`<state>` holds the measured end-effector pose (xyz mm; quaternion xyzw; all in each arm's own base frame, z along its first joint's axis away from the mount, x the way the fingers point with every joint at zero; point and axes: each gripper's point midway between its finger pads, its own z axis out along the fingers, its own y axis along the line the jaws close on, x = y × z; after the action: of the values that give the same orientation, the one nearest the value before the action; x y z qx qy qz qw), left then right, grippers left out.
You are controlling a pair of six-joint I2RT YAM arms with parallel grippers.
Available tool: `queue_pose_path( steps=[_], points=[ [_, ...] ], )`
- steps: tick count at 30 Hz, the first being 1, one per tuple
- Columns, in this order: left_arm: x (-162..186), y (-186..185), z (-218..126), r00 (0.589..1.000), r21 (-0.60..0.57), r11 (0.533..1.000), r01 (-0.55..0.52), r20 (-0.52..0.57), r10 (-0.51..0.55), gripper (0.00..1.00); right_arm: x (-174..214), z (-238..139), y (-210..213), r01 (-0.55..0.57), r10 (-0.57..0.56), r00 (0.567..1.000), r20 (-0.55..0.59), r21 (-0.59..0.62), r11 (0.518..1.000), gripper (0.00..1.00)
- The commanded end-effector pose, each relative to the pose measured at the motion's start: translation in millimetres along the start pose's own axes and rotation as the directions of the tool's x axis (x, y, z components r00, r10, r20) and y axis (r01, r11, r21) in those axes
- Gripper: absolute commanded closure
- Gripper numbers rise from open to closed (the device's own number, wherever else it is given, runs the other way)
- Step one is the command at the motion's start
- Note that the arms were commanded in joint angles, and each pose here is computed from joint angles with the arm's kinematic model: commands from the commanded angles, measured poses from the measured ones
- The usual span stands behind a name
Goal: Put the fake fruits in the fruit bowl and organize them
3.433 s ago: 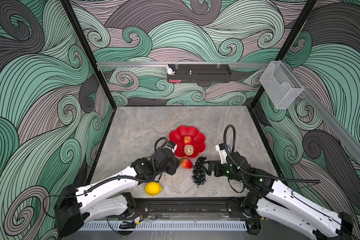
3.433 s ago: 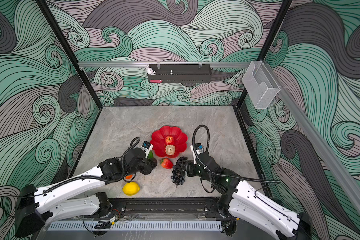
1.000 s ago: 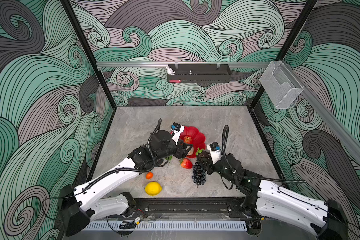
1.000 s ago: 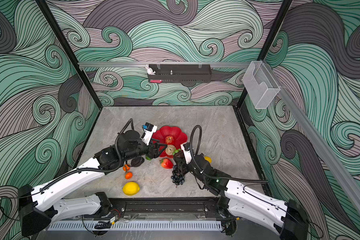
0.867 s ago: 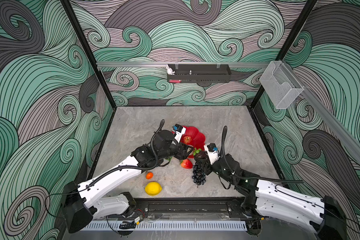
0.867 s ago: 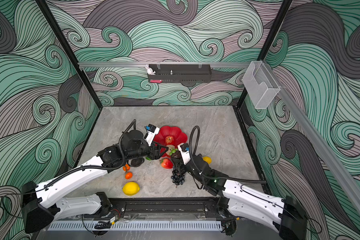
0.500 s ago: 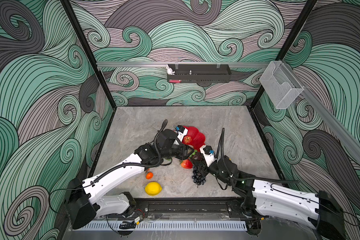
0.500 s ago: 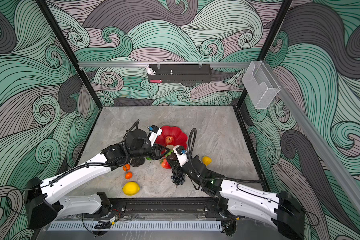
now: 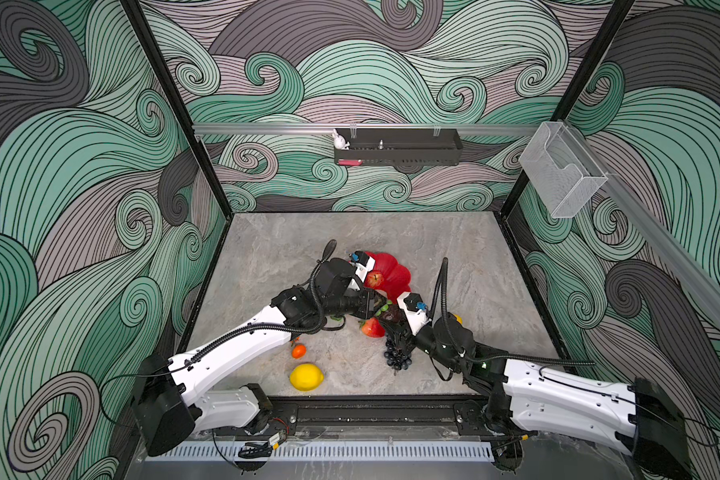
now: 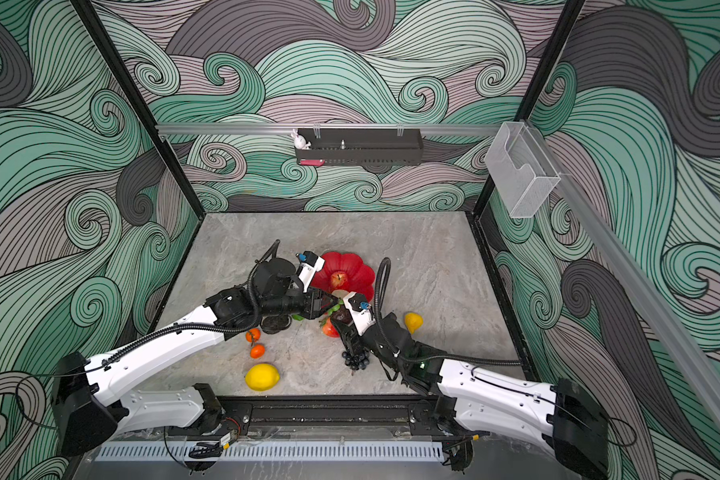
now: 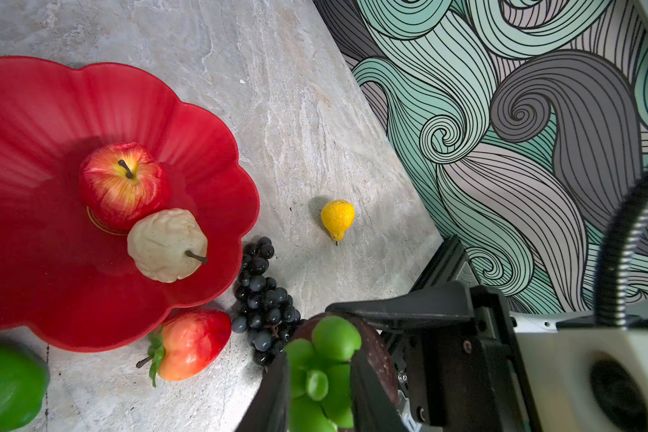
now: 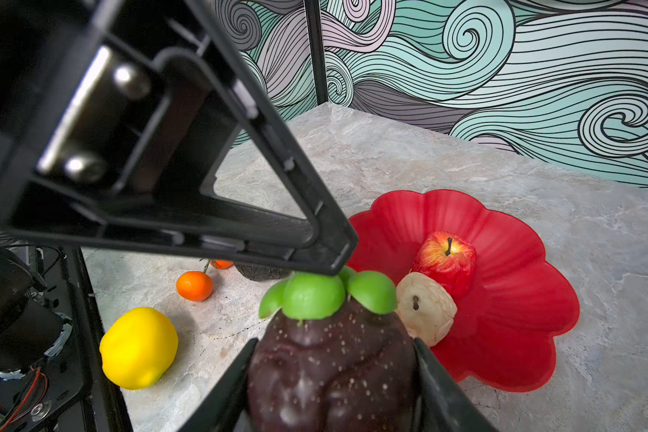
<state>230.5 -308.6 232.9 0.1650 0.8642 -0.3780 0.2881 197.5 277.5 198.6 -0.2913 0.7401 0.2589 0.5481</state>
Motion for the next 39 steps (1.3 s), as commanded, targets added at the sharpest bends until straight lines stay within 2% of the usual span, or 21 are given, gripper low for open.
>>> queue_pose_path(
  steps=[1,9,16,23,26,29,31,32,35,39],
  points=[
    [-9.0,-3.9,-3.1,1.0,0.006,1.0,0.018,0.004,-0.018,0.72,-6.4,-0.8,-0.7,0.002,-0.002,1.0,0.025,0.01,1.0,0.6],
    [-7.6,-5.9,-1.1,1.0,0.021,1.0,0.018,-0.007,-0.018,0.84,-7.5,-0.1,-0.6,-0.001,0.0,1.0,0.026,0.013,1.0,0.61],
    [-9.1,-8.8,-0.2,1.0,0.033,0.999,0.016,-0.007,-0.016,0.9,-6.3,1.4,-3.3,-0.002,0.001,1.0,0.014,0.031,1.0,0.6],
    [-13.2,-10.4,-2.5,1.0,0.027,1.0,-0.014,-0.001,0.014,0.92,-5.3,3.7,-7.9,-0.037,0.039,0.999,-0.03,0.069,0.997,0.44],
    [-15.7,-2.5,-2.8,1.0,-0.026,0.999,-0.029,0.003,0.029,0.94,-5.5,2.8,-7.5,-0.049,0.052,0.998,-0.035,0.066,0.997,0.35],
    [-18.5,5.7,-2.9,0.999,-0.081,0.995,-0.05,0.003,0.05,0.94,-6.7,-0.6,-9.2,-0.055,0.059,0.997,-0.044,0.074,0.996,0.22],
    [-20.2,16.3,-2.8,0.997,-0.147,0.986,-0.079,-0.005,0.08,0.94,-8.3,-6.9,-15.5,-0.082,0.088,0.994,-0.06,0.103,0.991,0.05],
    [-21.9,21.2,-3.9,0.995,-0.181,0.979,-0.095,-0.009,0.095,0.94,-8.8,-10.3,-16.3,-0.089,0.097,0.993,-0.073,0.101,0.991,0.01],
    [-30.3,41.3,-9.0,0.989,-0.313,0.938,-0.146,-0.021,0.147,0.94,-10.2,-25.3,-21.0,-0.096,0.108,0.988,-0.11,0.11,0.989,0.0],
    [-45.3,70.4,-15.6,0.981,-0.487,0.854,-0.184,-0.034,0.192,0.94,-4.9,-48.2,-39.0,-0.108,0.138,0.978,-0.156,0.186,0.977,0.0]
  ],
)
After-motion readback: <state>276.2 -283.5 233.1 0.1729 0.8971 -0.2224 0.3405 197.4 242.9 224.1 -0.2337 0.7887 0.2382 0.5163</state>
